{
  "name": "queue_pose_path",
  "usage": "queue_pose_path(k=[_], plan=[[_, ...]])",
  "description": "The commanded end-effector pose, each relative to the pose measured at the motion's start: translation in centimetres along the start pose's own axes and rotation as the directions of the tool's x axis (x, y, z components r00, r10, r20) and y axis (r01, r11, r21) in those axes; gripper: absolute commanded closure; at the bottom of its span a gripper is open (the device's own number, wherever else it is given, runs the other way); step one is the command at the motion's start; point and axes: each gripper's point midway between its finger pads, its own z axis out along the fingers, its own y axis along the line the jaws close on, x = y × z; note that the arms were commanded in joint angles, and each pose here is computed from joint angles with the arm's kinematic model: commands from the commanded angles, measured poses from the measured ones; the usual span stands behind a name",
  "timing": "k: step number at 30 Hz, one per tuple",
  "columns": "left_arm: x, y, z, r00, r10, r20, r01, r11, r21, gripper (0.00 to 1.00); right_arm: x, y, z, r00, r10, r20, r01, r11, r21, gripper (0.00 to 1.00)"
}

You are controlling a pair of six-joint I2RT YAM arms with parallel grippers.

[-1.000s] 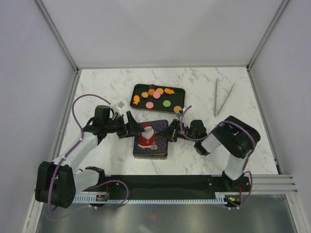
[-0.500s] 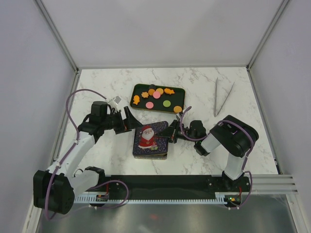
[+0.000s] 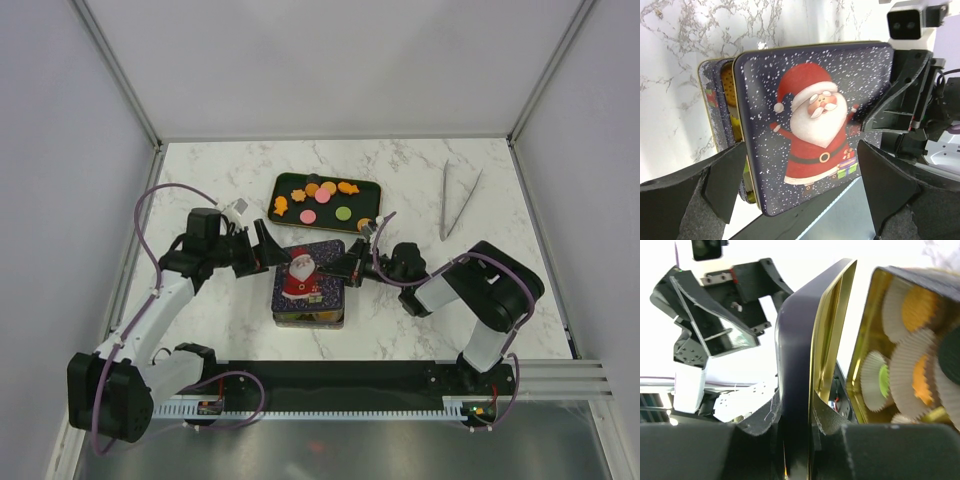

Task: Pack the cookies

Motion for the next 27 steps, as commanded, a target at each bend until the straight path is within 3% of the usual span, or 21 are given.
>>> queue_pose_path(k=[1,7,13,27], plan=[[-1.1,-1.5,-1.0,0.997,0.063,0.035,-0.064,0.997,0.034,0.0,-0.2,10.2,-1.0,0.953,-0.285,0.101,0.302,0.877,-0.375,1.0],[-1.1,-0.4,-1.0,0.997,0.054,0.049,-0.052,0.998,-0.033,0.0,-0.2,9.3,0.1,0.949,-0.301,0.092,0.314,0.881,-0.355,1.0],[-0.7,3.2,-0.8,0.998,0.054,0.037,-0.046,0.98,-0.194,0.0,0.4,7.9,1.3,0.95,-0.306,0.064,0.309,0.883,-0.352,1.0],[2.1,3.9,1.8,0.997,0.0,-0.071,-0.007,0.995,-0.102,0.0,0.8,4.9,0.5,0.954,-0.29,0.073,0.299,0.914,-0.274,1.0]])
